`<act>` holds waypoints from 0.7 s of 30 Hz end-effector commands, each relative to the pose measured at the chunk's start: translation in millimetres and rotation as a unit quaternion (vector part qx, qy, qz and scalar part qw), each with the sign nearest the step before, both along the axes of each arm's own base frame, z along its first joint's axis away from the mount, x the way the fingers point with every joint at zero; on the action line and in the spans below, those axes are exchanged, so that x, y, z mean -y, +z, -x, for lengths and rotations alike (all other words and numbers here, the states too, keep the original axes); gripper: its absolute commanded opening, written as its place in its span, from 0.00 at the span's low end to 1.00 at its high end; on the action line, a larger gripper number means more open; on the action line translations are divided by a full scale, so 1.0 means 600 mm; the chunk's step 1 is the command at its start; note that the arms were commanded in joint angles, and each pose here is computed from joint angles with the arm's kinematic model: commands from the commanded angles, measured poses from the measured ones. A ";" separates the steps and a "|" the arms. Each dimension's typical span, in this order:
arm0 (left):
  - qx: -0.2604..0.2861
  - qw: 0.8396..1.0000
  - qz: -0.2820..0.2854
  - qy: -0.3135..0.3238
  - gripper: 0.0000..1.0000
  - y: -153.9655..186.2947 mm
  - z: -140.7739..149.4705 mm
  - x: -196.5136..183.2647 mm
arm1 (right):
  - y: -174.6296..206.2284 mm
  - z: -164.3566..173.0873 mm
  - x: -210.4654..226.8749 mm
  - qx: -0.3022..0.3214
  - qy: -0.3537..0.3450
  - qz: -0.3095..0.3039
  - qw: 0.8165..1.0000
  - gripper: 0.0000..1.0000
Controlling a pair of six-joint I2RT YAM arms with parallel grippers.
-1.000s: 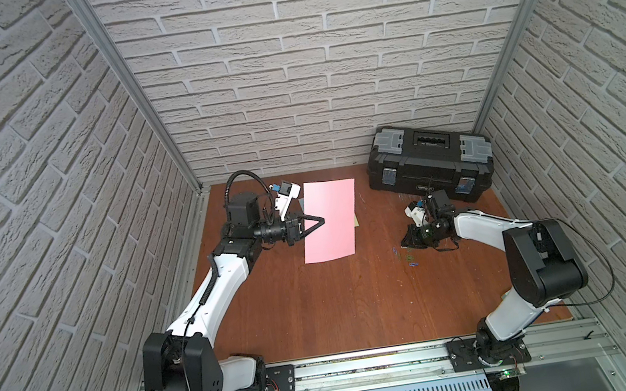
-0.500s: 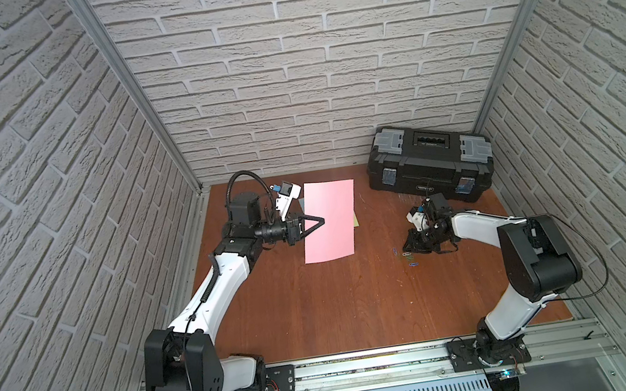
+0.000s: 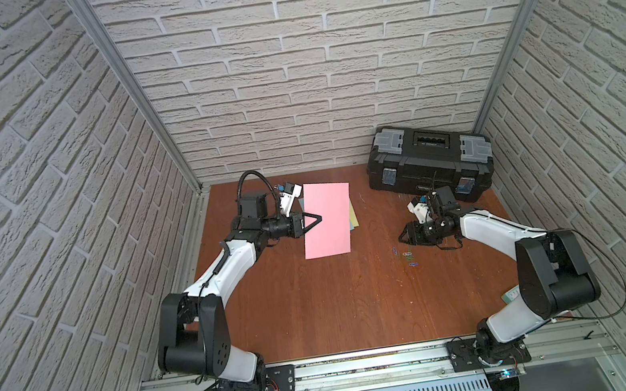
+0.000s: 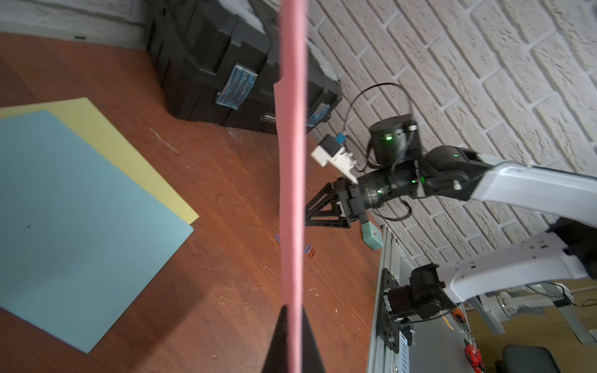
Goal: Unclip the paperclips from the documents
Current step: Place the paper clip at the center of the board, then place the document at the document.
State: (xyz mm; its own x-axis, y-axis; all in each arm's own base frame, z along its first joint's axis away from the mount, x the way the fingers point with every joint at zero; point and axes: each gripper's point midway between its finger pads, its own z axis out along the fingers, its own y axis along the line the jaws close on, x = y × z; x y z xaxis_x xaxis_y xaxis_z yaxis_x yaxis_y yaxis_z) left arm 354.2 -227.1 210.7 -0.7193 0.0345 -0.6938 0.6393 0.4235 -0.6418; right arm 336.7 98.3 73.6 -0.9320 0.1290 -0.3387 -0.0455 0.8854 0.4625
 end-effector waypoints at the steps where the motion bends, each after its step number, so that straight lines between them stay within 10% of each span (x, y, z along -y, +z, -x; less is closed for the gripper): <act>1: 0.002 0.999 -0.020 0.043 0.00 -0.012 -0.052 -0.013 | 0.045 -0.009 -0.013 0.034 0.014 -0.020 0.999 0.54; 21: -0.168 0.957 -0.156 0.179 0.00 -0.249 -0.189 -0.123 | 0.088 -0.001 -0.018 0.062 0.025 -0.028 0.997 0.58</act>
